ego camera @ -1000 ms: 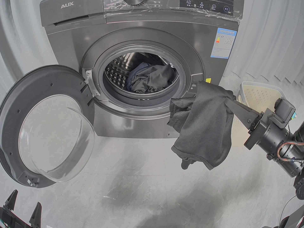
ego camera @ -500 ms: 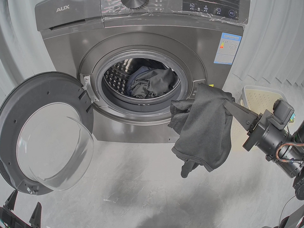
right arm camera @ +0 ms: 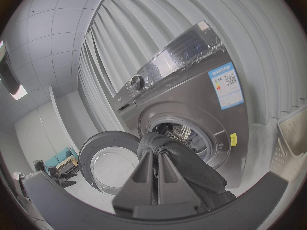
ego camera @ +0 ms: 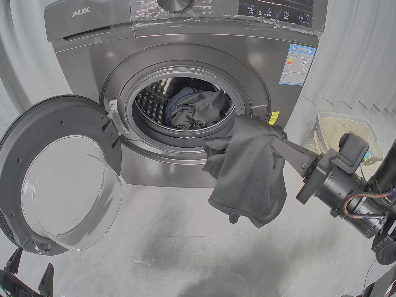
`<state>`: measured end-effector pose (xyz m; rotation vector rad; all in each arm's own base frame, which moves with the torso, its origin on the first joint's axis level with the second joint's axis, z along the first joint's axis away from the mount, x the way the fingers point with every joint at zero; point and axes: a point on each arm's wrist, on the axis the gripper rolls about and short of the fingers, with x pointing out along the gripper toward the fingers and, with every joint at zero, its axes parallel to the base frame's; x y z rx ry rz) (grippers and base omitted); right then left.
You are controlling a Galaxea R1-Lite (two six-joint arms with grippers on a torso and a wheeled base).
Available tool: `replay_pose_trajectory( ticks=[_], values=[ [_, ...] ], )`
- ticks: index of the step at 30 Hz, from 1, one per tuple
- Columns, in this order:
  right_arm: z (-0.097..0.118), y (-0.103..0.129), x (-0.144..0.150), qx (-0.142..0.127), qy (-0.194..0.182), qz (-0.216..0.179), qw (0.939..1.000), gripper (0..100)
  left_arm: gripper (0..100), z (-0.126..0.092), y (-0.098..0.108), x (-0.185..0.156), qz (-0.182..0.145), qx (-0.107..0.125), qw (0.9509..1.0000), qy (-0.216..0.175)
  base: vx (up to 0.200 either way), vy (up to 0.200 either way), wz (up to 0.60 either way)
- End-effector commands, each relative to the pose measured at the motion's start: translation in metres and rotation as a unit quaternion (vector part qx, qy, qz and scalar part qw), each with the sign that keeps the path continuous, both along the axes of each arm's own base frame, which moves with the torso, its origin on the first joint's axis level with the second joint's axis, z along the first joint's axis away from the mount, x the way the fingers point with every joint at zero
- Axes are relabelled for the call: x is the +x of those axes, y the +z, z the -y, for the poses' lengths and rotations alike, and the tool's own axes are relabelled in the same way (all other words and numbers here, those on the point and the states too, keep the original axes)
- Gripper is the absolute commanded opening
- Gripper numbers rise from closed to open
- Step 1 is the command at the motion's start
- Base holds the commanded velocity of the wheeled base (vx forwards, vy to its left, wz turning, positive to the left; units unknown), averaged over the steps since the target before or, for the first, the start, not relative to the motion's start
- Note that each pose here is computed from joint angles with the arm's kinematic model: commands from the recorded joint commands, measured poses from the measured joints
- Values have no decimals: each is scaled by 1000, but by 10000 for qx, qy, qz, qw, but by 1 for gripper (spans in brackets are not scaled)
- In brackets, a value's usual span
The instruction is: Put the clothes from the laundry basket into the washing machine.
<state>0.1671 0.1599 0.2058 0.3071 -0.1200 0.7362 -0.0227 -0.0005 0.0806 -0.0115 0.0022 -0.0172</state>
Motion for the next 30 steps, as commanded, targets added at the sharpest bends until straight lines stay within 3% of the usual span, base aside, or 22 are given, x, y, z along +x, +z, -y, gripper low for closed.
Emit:
replay_pose_trajectory(
  ticks=[1, 5, 10, 12, 13, 14, 15, 16, 18, 21, 23, 24, 27, 29, 30],
  values=[
    [-22, -17, 8, -154, 52, -327, 9993, 0, 100, 0, -5, 0, -21, -50, 10000, 10, 0, 0, 0],
    [-32, -17, 17, -110, 34, -325, 9994, 0, 100, 0, -5, 0, -13, -50, 10000, 25, 0, 0, 0],
    [-50, -11, 31, 154, 99, -59, 9998, 0, 100, 0, -3, 0, 105, 104, 9999, -43, 0, 0, 0],
    [-54, -8, 34, 300, 130, 97, 9994, 0, 100, 1, 18, -5, 630, -47, 9979, -109, 0, 0, 0],
    [-54, -8, 34, 300, 130, 97, 9994, 0, 100, 1, 18, -5, 630, -47, 9979, -109, 0, 0, 0],
    [-58, -5, 36, 398, 153, 205, 9989, 0, 100, 2, 59, -15, 1192, -132, 9920, -402, 0, 0, 0],
    [-60, -2, 36, 437, 184, 240, 9986, 0, 100, 4, 78, -15, 1216, -164, 9901, -677, 0, 0, 0],
    [-63, 0, 35, 470, 238, 271, 9982, 0, 100, 5, 87, -14, 1163, -131, 9889, -910, 0, 0, 0],
    [-67, 1, 30, 512, 340, 293, 9977, 0, 100, 7, 92, 0, 706, -127, 9852, -1555, 0, 0, 0],
    [-70, 2, 26, 525, 432, 300, 9972, 0, 100, 10, 93, 31, -105, -125, 9729, -2308, 0, 0, 0],
    [-70, 3, 26, 540, 439, 317, 9971, 0, 100, 11, 95, 49, -372, -48, 9663, -2547, 0, 0, 0],
    [-69, 4, 26, 546, 439, 322, 9970, 0, 100, 11, 95, 52, -415, -33, 9653, -2578, 0, 0, 0],
    [-69, 4, 27, 544, 448, 324, 9970, 0, 100, 14, 96, 88, -790, 9, 9511, -2985, 0, 0, 0],
    [-69, 2, 26, 519, 478, 306, 9970, 0, 100, 21, 95, 102, -939, -34, 9368, -3371, 0, 0, 0],
    [-69, 2, 26, 519, 478, 306, 9970, 0, 100, 21, 95, 102, -939, -34, 9368, -3371, 0, 0, 0]
  ],
)
